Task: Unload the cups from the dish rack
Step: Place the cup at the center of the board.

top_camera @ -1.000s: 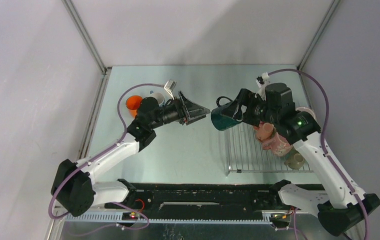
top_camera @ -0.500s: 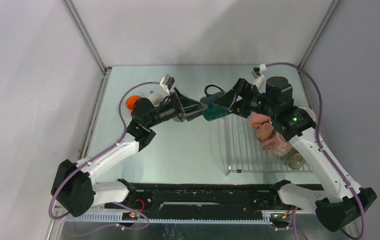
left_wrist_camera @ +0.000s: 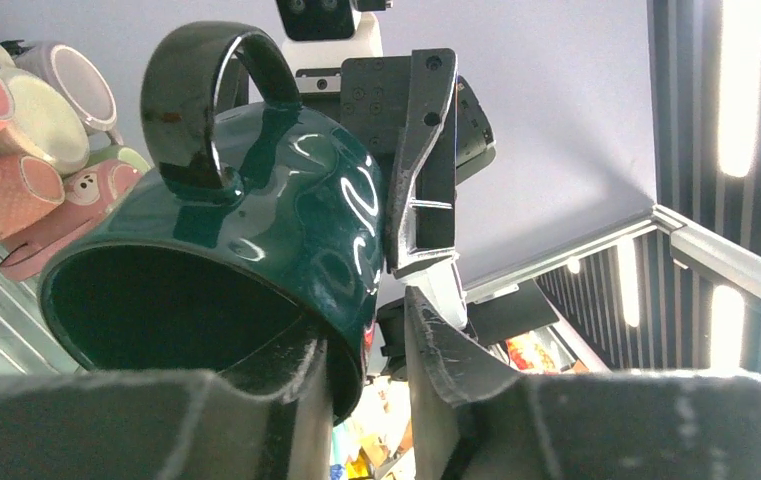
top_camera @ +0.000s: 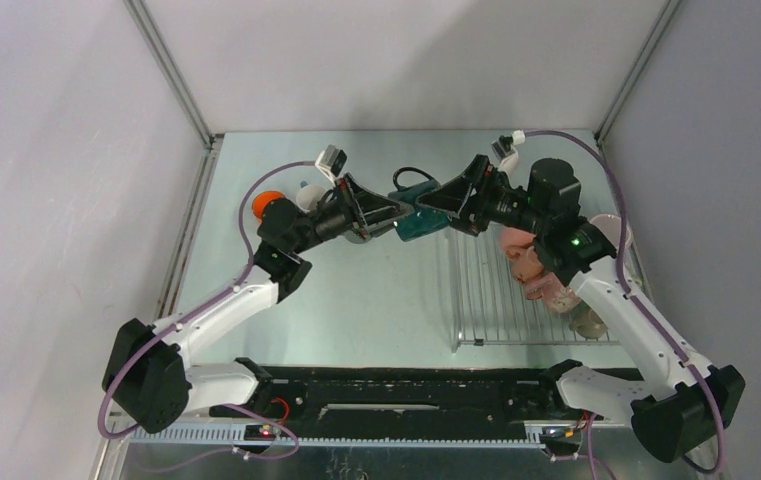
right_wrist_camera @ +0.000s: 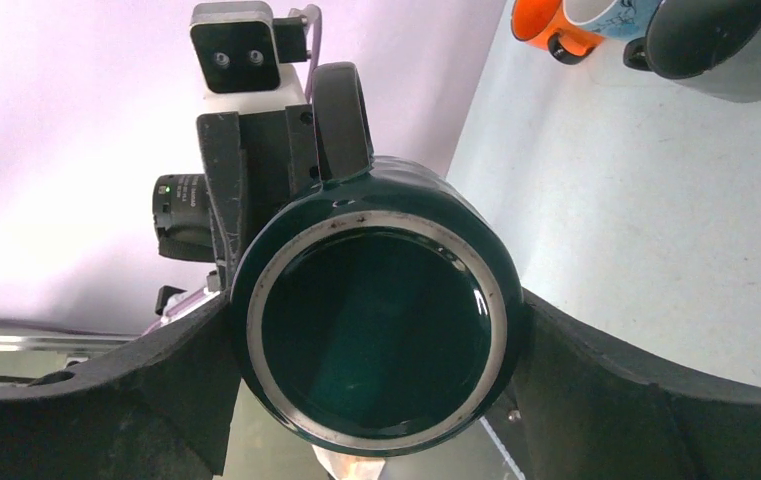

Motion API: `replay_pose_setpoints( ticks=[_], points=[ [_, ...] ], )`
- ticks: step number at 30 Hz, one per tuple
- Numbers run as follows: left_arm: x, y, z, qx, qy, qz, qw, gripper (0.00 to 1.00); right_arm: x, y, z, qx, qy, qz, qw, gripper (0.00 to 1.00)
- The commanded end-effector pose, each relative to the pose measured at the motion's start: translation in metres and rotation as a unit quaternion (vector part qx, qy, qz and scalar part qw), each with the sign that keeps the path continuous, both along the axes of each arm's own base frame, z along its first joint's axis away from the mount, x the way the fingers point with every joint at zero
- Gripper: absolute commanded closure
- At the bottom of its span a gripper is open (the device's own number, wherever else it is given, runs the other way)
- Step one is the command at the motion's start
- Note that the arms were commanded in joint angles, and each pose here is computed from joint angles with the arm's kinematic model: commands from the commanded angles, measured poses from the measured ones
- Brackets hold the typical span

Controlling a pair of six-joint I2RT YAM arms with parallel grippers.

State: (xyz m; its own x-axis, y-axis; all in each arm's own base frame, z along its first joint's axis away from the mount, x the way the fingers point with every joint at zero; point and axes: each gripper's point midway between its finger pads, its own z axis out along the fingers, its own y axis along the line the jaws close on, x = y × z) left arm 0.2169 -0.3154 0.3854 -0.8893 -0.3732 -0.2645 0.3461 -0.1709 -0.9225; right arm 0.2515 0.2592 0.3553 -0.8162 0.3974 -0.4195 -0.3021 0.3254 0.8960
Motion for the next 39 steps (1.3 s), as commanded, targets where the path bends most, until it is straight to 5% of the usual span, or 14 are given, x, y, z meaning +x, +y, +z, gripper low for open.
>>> replay_pose_setpoints(
  ticks=[1, 9, 15, 17, 23, 26, 39],
  points=[
    [-0.01, 0.001, 0.023, -0.027, -0.036, -0.013, 0.999, 0.73, -0.006, 0.002, 0.034, 0.052, -0.046, 0.015, 0.997, 0.84],
    [-0.011, -0.002, 0.027, -0.029, -0.04, -0.015, 0.999, 0.98, -0.008, 0.002, 0.02, 0.054, -0.027, 0.013, 0.998, 0.84],
    [-0.008, -0.002, 0.025, -0.028, -0.043, -0.003, 0.999, 1.0, -0.008, 0.001, 0.015, 0.064, -0.026, 0.006, 0.998, 0.8],
    [-0.007, -0.001, 0.023, -0.027, -0.042, 0.004, 0.999, 1.0, -0.008, 0.001, 0.011, 0.063, -0.023, 0.004, 0.998, 0.72],
    [-0.001, 0.003, 0.015, -0.013, -0.035, 0.032, 0.999, 1.0, -0.006, -0.003, 0.004, 0.049, -0.028, -0.008, 0.998, 0.2],
    [0.002, 0.005, 0.011, -0.008, -0.029, 0.044, 0.999, 1.0, -0.008, -0.005, 0.001, 0.039, -0.03, -0.012, 0.999, 0.04],
    [0.017, 0.022, 0.012, -0.017, -0.023, 0.093, 0.995, 1.0, -0.012, -0.013, -0.009, 0.007, -0.036, -0.024, 0.999, 0.0]
  ],
)
